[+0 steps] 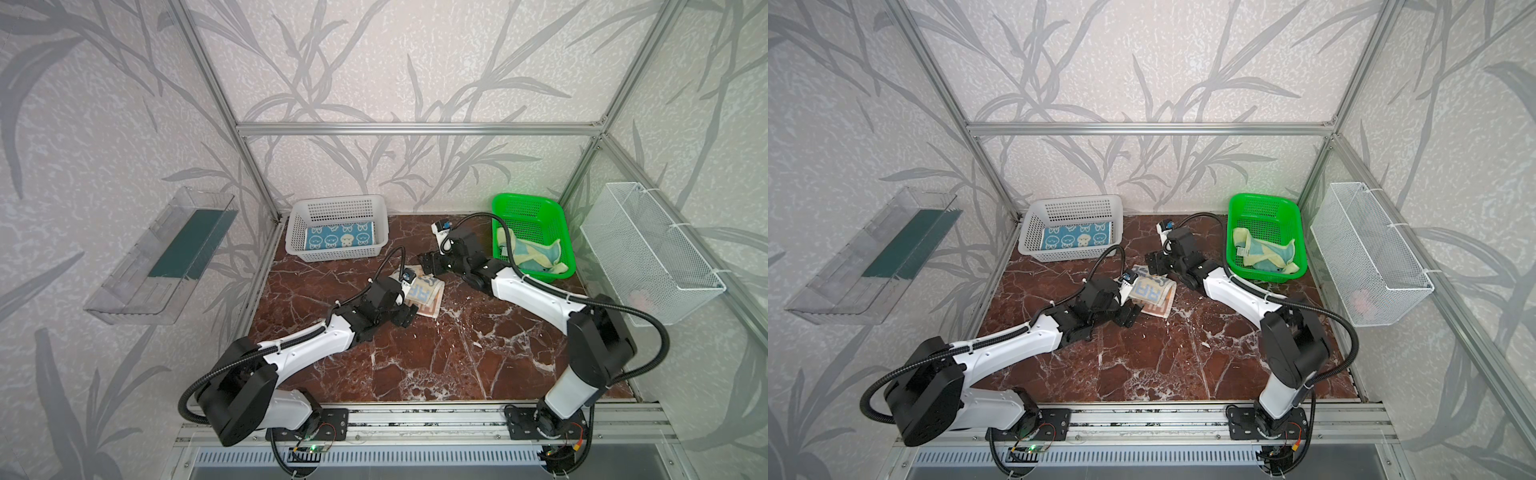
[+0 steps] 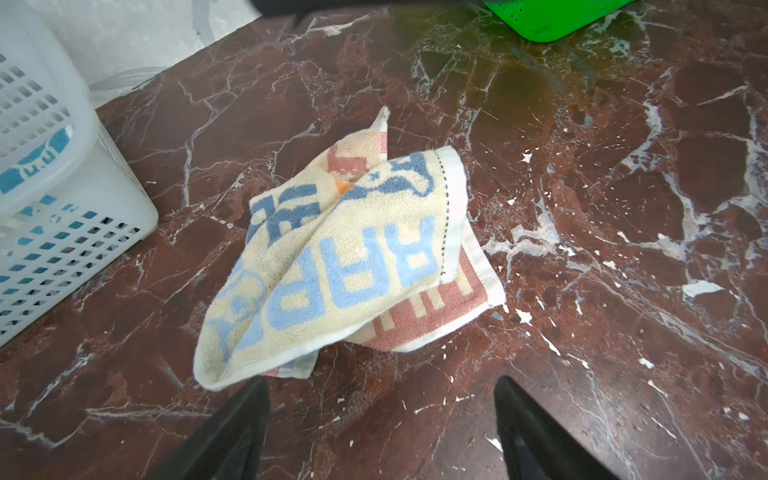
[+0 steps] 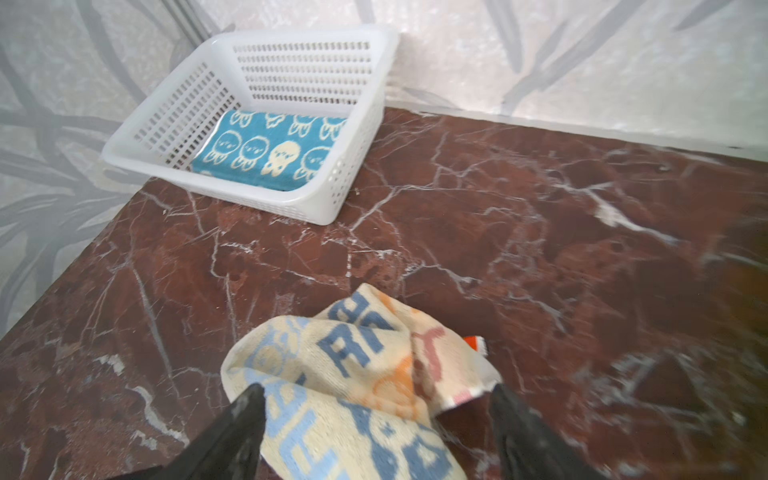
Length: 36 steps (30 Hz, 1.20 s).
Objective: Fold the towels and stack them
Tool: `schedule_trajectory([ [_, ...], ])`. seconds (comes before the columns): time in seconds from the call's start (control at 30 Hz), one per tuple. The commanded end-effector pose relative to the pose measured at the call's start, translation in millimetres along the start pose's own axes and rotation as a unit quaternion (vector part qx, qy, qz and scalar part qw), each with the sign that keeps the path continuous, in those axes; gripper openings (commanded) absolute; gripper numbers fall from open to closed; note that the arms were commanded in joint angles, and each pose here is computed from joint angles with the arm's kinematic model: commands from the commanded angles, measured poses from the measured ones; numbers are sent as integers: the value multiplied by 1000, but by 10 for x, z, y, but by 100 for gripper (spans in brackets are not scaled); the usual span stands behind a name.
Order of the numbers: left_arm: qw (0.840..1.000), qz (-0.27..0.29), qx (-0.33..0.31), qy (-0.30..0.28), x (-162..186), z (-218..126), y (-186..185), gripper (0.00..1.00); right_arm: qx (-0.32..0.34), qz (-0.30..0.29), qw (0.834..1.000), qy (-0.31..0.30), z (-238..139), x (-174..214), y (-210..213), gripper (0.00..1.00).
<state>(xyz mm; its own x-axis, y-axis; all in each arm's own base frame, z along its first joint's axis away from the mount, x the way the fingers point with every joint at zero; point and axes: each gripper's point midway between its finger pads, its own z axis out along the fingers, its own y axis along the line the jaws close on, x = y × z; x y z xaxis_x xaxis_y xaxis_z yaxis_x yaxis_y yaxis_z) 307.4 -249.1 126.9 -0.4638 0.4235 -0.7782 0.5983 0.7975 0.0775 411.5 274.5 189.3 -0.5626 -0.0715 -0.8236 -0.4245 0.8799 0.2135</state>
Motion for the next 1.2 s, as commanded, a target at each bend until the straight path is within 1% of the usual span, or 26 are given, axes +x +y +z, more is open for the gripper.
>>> schedule_trajectory([
  [0.0, 1000, -15, -2, 9, -88, 113, -48, 79, 101, 26, 994, -13, -228, 130, -440, 84],
  [0.1, 999, -4, 6, 42, -31, 252, -196, 77, 120, 50, 992, -1, -358, 344, -644, 84],
  [0.2, 997, 23, 10, 69, 18, 376, -374, 77, 132, 64, 989, 14, -426, 551, -782, 84],
  [0.27, 996, 31, 9, 89, 38, 468, -440, 77, 138, 70, 988, 23, -449, 679, -846, 84],
  [0.4, 990, 41, -9, 138, 99, 611, -467, 78, 140, 78, 987, 33, -483, 839, -902, 84],
  [0.47, 988, 49, -21, 144, 77, 696, -483, 78, 145, 83, 985, 32, -523, 907, -948, 84],
  [0.57, 985, 42, -64, 154, 56, 824, -398, 79, 155, 99, 983, 24, -602, 956, -1046, 83],
  [0.63, 981, 33, -100, 162, 30, 883, -306, 78, 160, 111, 981, 18, -663, 974, -1124, 83],
  [0.7, 976, 36, -129, 169, 26, 958, -246, 78, 163, 124, 979, 11, -732, 995, -1202, 84],
  [0.8, 973, 38, -160, 164, -35, 1037, -195, 77, 160, 138, 977, 0, -807, 1006, -1278, 83],
  [0.87, 966, 39, -197, 160, -79, 1058, -116, 76, 163, 143, 976, 1, -841, 1040, -1325, 84],
  [0.9, 964, 42, -209, 160, -95, 1067, -88, 75, 164, 145, 976, 1, -851, 1054, -1338, 84],
  [1.0, 956, 56, -233, 166, -112, 1083, -45, 67, 163, 147, 976, 2, -865, 1082, -1349, 84],
  [1.1, 955, 60, -234, 170, -110, 1064, -48, 62, 161, 147, 976, 3, -855, 1093, -1352, 84],
  [1.17, 957, 57, -228, 168, -107, 1039, -57, 57, 157, 147, 977, 2, -841, 1080, -1337, 83],
])
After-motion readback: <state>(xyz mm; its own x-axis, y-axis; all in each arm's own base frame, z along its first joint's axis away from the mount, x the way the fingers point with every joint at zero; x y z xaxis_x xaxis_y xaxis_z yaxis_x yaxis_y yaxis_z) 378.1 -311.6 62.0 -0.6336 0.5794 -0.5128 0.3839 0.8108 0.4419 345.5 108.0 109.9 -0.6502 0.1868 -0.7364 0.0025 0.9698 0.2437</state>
